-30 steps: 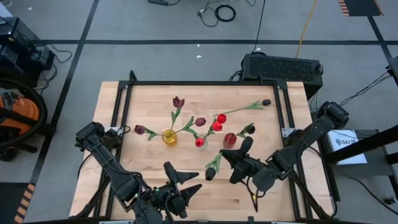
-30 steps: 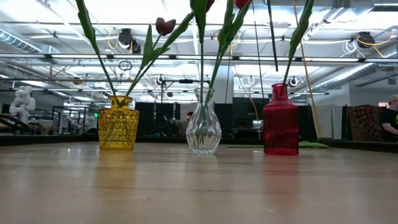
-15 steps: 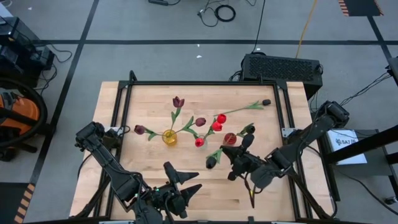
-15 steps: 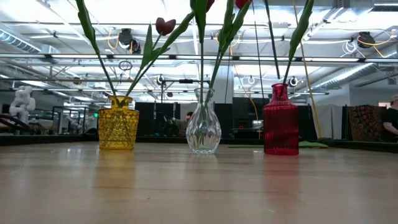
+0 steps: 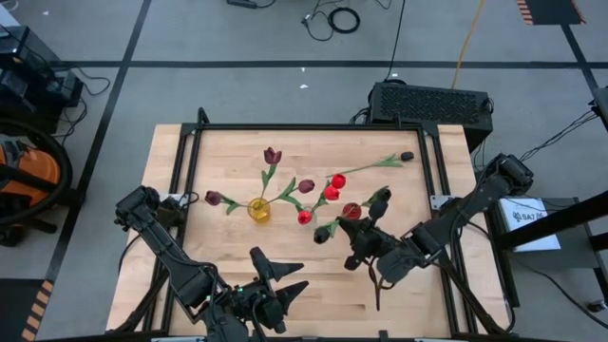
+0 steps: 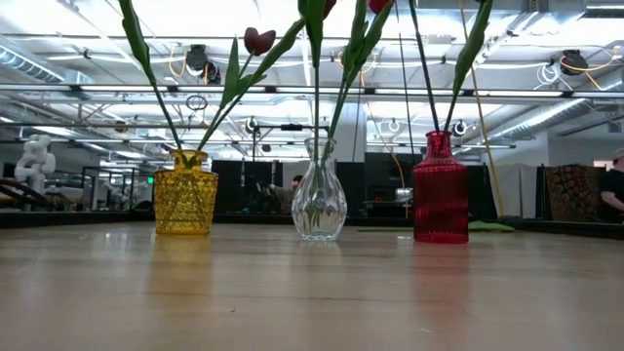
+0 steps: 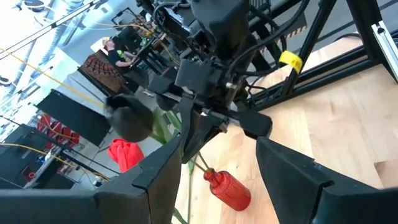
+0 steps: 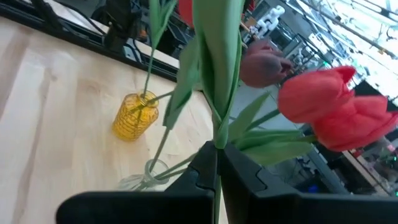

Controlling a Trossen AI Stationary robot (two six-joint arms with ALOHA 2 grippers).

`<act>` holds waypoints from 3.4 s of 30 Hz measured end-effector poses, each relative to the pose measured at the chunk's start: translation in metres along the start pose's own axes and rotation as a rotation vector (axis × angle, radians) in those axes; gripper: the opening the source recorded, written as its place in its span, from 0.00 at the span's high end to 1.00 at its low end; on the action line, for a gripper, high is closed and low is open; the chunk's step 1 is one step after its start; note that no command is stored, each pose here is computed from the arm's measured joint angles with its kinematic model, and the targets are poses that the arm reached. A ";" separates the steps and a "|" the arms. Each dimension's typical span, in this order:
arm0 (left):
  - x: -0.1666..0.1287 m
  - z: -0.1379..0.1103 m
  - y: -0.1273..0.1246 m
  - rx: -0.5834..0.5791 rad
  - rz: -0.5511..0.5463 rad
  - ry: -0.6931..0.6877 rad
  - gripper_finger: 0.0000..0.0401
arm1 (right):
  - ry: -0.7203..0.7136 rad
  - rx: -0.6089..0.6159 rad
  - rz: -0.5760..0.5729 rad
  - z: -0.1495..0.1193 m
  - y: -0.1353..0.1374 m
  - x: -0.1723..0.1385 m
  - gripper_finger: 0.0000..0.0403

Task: Sort flowers into vase by color
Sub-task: Put the bottom black tulip into the red vase

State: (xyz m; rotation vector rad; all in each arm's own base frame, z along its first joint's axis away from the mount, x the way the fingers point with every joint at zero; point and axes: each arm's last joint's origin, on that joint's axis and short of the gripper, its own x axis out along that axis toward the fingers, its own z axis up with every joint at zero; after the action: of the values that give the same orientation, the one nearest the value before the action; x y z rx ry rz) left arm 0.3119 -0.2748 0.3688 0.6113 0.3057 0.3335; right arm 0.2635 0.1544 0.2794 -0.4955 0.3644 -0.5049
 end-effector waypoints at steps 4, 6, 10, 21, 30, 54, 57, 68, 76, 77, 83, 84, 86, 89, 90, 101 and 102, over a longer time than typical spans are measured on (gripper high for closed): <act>0.000 0.000 0.000 0.000 0.000 0.000 0.47 | 0.019 0.024 -0.009 -0.003 -0.002 0.003 1.00; 0.000 0.000 0.000 0.000 0.000 0.000 0.47 | 0.025 0.040 -0.013 -0.004 -0.002 0.004 1.00; 0.000 0.000 0.000 0.000 0.000 0.000 0.47 | 0.029 0.074 -0.019 -0.004 -0.003 0.006 1.00; 0.000 0.000 0.000 0.000 0.000 0.000 0.47 | 0.077 0.136 -0.039 -0.012 -0.006 0.011 1.00; 0.000 0.000 0.000 0.001 0.000 0.001 0.47 | 0.114 0.181 -0.056 -0.019 -0.008 0.013 0.99; 0.000 -0.003 -0.001 0.017 -0.004 0.016 0.47 | 0.157 0.259 0.063 -0.019 -0.024 0.003 0.52; 0.000 -0.003 -0.001 0.017 -0.004 0.016 0.47 | 0.154 0.266 0.069 -0.018 -0.026 0.002 0.52; 0.000 -0.003 -0.001 0.018 -0.003 0.016 0.47 | 0.079 0.296 0.116 -0.005 -0.024 0.003 0.52; 0.000 -0.003 -0.001 0.020 -0.003 0.016 0.47 | 0.061 0.292 0.109 -0.003 -0.021 0.005 0.71; 0.000 -0.003 -0.001 0.019 -0.003 0.016 0.47 | 0.060 0.284 0.108 -0.003 -0.020 0.006 0.76; 0.000 -0.003 -0.001 0.020 -0.003 0.016 0.47 | 0.055 0.273 0.099 -0.003 -0.019 0.008 0.98; 0.000 -0.003 -0.001 0.020 -0.003 0.016 0.47 | 0.055 0.272 0.097 -0.003 -0.019 0.008 0.98; 0.000 -0.003 -0.001 0.019 -0.003 0.016 0.47 | 0.055 0.273 0.097 -0.002 -0.020 0.008 0.97; 0.000 -0.003 -0.001 0.020 -0.003 0.016 0.47 | 0.055 0.273 0.095 -0.002 -0.021 0.007 0.98; 0.000 -0.003 -0.001 0.019 -0.003 0.016 0.47 | 0.057 0.269 0.095 -0.003 -0.021 0.007 0.99; 0.000 -0.003 -0.001 0.020 -0.003 0.017 0.47 | 0.108 0.220 0.066 -0.011 -0.027 0.004 0.99; 0.000 -0.003 -0.001 0.020 -0.003 0.017 0.47 | 0.120 0.213 0.064 -0.013 -0.027 0.003 0.99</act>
State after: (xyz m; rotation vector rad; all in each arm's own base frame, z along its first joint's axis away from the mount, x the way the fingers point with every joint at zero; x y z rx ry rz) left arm 0.3109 -0.2736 0.3660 0.6277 0.3262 0.3327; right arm 0.2504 0.1271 0.2829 -0.2474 0.4346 -0.5062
